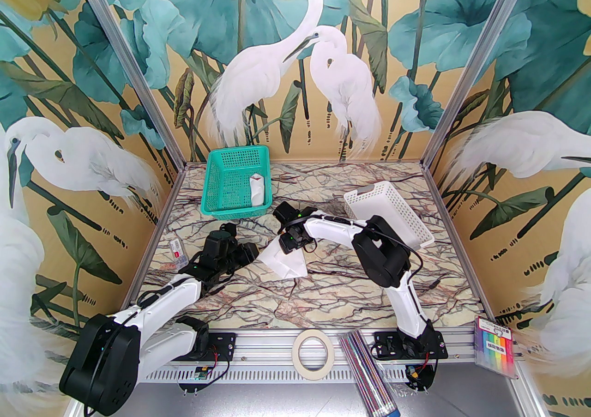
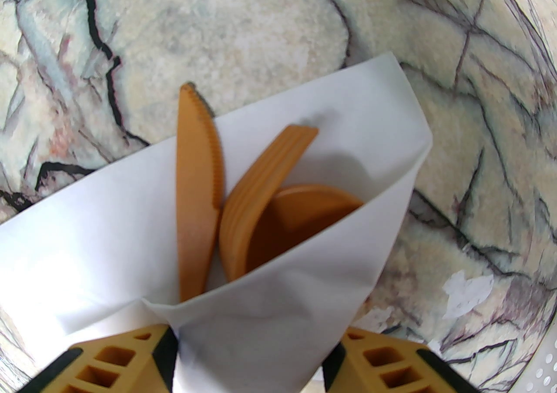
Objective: Place the utensils on the paper napkin and roll it up
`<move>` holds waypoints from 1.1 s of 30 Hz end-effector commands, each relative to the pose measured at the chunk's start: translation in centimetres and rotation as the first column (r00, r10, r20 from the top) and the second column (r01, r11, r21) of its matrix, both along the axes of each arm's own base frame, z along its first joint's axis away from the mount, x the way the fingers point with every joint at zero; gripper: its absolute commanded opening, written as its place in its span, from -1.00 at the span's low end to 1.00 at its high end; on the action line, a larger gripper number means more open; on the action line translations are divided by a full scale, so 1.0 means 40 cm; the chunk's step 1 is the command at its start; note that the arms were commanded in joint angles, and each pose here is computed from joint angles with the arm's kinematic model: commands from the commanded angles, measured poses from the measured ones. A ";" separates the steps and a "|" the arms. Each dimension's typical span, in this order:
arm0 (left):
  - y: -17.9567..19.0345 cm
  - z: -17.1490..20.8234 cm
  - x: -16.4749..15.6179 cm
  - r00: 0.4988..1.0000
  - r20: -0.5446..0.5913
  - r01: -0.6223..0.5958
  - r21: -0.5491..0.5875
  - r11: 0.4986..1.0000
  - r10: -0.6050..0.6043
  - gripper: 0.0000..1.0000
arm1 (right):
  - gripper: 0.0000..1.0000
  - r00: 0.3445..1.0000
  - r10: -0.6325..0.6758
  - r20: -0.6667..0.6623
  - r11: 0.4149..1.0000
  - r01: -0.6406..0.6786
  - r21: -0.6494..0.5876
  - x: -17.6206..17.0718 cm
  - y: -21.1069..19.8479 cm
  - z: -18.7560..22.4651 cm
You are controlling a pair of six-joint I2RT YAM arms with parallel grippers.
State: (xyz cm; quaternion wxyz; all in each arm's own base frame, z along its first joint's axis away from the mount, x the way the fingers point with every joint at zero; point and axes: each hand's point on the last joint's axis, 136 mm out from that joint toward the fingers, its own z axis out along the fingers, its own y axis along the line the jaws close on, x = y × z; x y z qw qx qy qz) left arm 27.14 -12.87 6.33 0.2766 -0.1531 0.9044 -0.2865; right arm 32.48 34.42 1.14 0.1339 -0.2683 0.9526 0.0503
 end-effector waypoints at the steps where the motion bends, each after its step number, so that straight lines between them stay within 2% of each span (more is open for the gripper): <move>1: -0.020 -0.014 -0.001 0.997 -0.047 0.054 -0.008 0.999 -0.054 -0.21 | 0.22 0.994 0.001 -0.110 0.997 -0.009 -0.071 -0.067 -0.036 -0.096; 9: -0.059 -0.031 0.038 0.994 -0.061 0.088 -0.059 0.994 -0.091 -0.22 | 0.23 0.994 0.002 -0.111 0.997 -0.010 -0.072 -0.069 -0.037 -0.095; 15: -0.053 -0.054 0.044 0.992 -0.092 0.077 -0.038 0.996 -0.081 -0.11 | 0.23 0.994 0.004 -0.105 0.998 -0.011 -0.066 -0.069 -0.036 -0.088; 23: -0.052 -0.076 0.038 0.988 -0.127 0.086 -0.024 0.996 -0.088 -0.09 | 0.23 0.995 0.006 -0.102 0.998 -0.012 -0.067 -0.067 -0.035 -0.087; 33: -0.114 -0.069 0.022 0.978 -0.126 0.140 -0.191 0.972 -0.165 -0.35 | 0.23 0.994 0.007 -0.108 0.997 -0.014 -0.070 -0.069 -0.037 -0.092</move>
